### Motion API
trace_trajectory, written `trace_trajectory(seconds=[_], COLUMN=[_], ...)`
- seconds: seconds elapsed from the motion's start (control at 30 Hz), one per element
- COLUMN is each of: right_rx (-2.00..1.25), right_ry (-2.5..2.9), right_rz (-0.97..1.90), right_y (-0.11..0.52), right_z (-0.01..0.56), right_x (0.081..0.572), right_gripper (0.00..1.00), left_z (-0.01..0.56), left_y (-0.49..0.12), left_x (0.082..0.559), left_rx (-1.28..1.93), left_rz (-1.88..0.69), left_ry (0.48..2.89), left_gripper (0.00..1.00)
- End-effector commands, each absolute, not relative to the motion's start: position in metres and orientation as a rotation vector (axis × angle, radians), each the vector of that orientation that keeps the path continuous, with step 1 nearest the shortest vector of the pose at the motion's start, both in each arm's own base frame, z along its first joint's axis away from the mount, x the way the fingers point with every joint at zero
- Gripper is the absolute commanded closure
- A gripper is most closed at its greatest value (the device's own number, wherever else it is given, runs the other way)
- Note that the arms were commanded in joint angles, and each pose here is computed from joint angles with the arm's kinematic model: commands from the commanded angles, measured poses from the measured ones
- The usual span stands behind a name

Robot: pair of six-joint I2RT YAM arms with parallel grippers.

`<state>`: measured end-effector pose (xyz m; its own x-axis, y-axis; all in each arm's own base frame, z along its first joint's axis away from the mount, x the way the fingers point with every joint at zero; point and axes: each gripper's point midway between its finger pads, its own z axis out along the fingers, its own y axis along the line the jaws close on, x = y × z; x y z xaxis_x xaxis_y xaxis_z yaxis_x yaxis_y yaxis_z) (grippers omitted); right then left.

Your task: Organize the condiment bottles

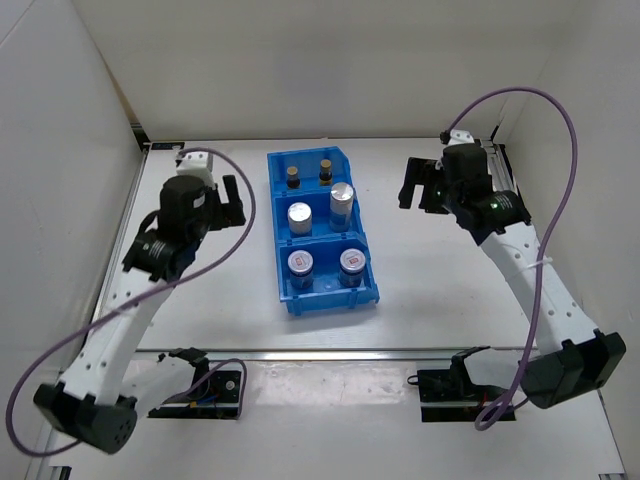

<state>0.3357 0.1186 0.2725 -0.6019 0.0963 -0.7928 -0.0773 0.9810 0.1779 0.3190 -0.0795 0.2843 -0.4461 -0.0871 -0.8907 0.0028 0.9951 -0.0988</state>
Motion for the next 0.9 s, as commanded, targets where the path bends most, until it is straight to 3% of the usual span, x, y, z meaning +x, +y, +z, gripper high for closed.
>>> trace_trajectory(seconds=[0.0,0.4,0.87], right_rx=[-0.016,-0.047,-0.036], right_ry=[2.171,2.122,2.096], right_rz=[0.359,0.360,0.347], right_y=[0.132,0.123,0.120], right_z=[0.281,0.281,0.284], right_x=[0.328,0.307,0.306], right_gripper=[0.00,0.00,0.00], left_z=[0.322,0.254,0.203], left_y=[-0.074,-0.038,-0.033], left_x=[0.316,0.316,0.328], left_rx=[-0.060,-0.101,-0.028], left_rz=[-0.135,0.106,0.209], left_ry=[1.832,1.838,1.859], left_gripper=[0.01,0.01,0.01])
